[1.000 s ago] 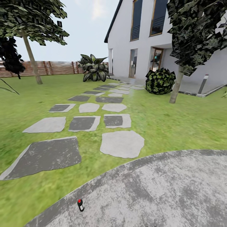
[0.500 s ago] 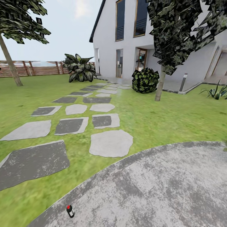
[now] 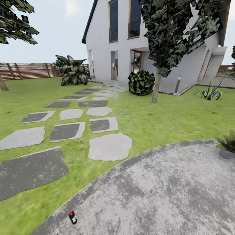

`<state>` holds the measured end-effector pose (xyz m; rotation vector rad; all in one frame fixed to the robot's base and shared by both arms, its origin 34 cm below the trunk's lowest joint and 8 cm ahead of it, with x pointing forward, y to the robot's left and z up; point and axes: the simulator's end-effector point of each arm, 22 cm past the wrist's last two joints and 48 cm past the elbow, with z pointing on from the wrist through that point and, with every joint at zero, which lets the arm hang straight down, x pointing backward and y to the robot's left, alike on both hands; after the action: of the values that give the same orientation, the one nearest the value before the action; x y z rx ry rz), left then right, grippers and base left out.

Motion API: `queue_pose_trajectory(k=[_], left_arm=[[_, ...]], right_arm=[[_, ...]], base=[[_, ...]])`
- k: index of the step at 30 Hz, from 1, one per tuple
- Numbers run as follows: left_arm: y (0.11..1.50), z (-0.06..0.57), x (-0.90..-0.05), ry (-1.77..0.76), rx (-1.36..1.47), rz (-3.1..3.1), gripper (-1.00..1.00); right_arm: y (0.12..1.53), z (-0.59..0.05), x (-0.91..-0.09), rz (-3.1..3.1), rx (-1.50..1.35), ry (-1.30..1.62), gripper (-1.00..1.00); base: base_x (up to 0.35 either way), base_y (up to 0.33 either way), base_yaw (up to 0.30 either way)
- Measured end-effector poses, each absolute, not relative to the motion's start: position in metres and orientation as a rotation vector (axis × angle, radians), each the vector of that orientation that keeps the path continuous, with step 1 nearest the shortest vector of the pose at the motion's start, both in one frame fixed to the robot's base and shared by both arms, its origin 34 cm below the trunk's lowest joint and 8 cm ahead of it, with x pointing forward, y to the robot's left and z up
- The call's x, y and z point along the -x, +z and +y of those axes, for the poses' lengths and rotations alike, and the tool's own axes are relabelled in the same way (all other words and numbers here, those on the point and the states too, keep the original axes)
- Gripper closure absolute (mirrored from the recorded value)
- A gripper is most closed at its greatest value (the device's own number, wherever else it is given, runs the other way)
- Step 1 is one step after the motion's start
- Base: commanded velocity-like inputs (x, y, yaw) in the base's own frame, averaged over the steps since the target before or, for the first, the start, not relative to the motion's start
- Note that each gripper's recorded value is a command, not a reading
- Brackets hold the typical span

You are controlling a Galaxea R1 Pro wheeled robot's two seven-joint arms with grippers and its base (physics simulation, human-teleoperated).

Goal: Pick up the pesticide atomizer in the garden and spray insectifuge to fully cover both potted plants in the garden.

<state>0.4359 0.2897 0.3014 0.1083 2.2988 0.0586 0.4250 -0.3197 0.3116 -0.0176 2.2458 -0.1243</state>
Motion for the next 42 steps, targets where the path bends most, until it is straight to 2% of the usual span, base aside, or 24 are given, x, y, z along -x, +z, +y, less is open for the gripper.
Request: queue_pose_trajectory(k=[13, 31, 37, 42], left_arm=[[0.302, 0.29, -0.436, 0.06, -0.108, 2.299, -1.0], [0.302, 0.29, -0.436, 0.06, -0.107, 2.299, -1.0], [0.302, 0.29, -0.436, 0.06, -0.107, 2.298, -1.0], [0.31, 0.286, -0.459, 0.055, -0.098, 2.275, -1.0]], right_arm=[[0.312, -0.32, -0.426, 2.243, 0.017, -0.125, -1.0], [0.312, -0.32, -0.425, 2.245, 0.017, -0.125, -1.0], [0.312, -0.32, -0.425, 2.244, 0.016, -0.125, -1.0], [0.322, -0.318, -0.44, 2.208, 0.017, -0.122, -1.0]], base=[[-0.021, 0.143, -0.016], [-0.01, 0.295, -0.262], [-0.02, 0.069, -0.269], [-0.001, 0.003, -0.048]])
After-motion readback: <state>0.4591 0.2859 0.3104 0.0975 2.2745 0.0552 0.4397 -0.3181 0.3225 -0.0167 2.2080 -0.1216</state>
